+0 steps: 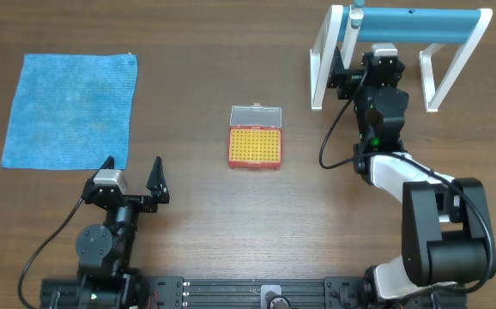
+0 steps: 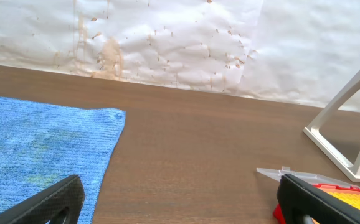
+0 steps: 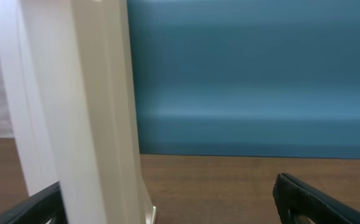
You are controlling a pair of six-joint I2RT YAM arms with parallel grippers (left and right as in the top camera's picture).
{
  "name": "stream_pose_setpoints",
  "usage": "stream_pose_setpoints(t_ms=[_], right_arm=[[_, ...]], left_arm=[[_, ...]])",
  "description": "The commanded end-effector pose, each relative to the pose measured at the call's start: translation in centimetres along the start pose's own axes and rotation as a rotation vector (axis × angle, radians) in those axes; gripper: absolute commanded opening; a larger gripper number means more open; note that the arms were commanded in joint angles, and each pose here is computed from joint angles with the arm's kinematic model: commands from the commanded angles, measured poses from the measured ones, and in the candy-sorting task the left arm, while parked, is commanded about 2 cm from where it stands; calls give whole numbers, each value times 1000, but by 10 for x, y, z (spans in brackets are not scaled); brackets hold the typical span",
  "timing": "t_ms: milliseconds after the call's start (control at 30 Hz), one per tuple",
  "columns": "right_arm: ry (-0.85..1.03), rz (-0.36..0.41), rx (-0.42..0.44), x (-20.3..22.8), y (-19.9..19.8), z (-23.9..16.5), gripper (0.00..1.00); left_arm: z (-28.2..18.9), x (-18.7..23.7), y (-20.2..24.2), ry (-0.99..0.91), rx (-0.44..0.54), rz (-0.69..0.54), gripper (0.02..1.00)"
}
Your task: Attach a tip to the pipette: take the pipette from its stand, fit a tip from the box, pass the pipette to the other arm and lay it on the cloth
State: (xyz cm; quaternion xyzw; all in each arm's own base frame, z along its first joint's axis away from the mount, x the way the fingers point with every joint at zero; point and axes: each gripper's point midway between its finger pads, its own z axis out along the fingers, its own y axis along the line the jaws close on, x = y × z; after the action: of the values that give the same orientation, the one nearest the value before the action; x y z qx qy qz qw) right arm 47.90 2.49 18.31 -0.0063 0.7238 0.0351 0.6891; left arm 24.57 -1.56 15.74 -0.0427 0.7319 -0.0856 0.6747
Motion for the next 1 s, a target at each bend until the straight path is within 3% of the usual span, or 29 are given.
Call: stream_pose_setpoints(t_ms=[33,267,300,333,367,467,700,1000], right_arm=[[-12,-15,-1,-3,1,6,974],[-4,-14,9,1,-4,7,978],[-7,-14,8,0,-4,7,899],[-15,-14,7,-2,-4,7,325],[-22,-14,6,-4,-4,7,115],[-58,-17,-75,-13,11,6,82],[-75,-19,-75,-20,11,4,84],[-113,-20,-76,-41,13,-33,80]], left_arm=[[0,1,3,-1,-16,9,996],[0,1,3,-1,-16,9,998],[0,1,3,-1,-16,9,998],[0,1,3,-1,-16,9,996],[0,1,3,-1,-16,9,998],[0,1,3,-1,-16,9,998],[0,1,3,-1,-16,9,998],[0,1,3,-1,-16,9,996]])
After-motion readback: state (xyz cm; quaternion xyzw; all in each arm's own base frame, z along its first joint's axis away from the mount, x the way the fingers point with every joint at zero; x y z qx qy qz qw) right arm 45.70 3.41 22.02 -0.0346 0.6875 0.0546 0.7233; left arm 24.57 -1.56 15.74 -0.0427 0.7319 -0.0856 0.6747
